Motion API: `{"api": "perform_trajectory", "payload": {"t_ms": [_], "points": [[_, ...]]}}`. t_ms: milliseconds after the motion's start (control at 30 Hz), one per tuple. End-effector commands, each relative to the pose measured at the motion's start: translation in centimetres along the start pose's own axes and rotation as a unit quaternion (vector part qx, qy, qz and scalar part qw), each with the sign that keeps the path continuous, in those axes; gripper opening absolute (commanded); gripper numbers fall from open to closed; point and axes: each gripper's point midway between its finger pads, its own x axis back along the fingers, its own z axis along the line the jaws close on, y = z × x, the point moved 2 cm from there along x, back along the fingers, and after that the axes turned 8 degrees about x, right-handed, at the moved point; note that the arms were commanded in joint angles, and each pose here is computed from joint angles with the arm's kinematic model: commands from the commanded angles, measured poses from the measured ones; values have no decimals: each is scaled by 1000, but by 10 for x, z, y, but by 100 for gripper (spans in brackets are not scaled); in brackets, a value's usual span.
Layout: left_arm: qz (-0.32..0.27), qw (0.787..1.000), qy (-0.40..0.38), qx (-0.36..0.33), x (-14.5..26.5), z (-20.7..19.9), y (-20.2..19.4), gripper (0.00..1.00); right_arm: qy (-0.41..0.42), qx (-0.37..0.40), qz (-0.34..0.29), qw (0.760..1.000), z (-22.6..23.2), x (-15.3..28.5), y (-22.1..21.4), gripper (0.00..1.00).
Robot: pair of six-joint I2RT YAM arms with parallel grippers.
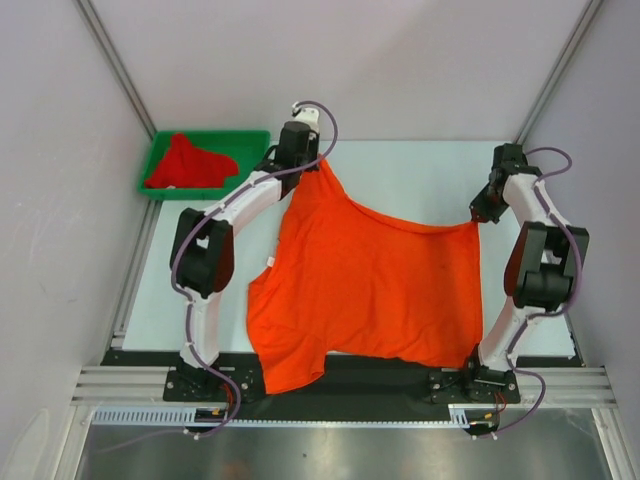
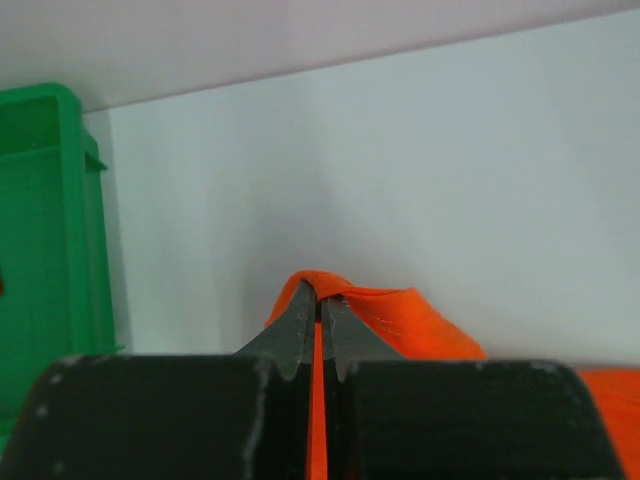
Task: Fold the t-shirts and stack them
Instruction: Flatten the tshirt out
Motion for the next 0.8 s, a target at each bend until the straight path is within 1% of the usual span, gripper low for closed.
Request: {"api": "perform_trajectory", "payload": {"t_ms": [0,100,233,367,433,533,633,667,733,767], "points": [[-73,995,-28,54,-1,-18,56,0,24,4,-20,1000,10,-8,37,0],[-90,993,-24,72,-1,-12,73,0,19,6,-31,999,8,-10,56,0],[-115,990,-18,78,-1,-3,97,0,13,-4,-30,999,1,-20,68,0],[-144,986,-15,81,7,5,127,0,8,-23,-33,999,-7,-15,76,0],[-155,984,-9,84,15,9,139,0,4,-29,-45,999,-12,-8,81,0],[-181,979,-6,94,37,16,166,0,6,-35,-91,995,-14,21,100,0],[-219,970,-15,102,69,15,201,0,35,-54,-148,987,-5,57,124,0],[-230,968,-18,100,78,15,210,0,63,-58,-187,979,3,82,138,0],[-260,960,-35,99,107,10,236,0,94,-69,-230,966,11,107,152,0],[-272,956,-41,99,119,8,246,0,117,-70,-263,955,16,125,163,0]]}}
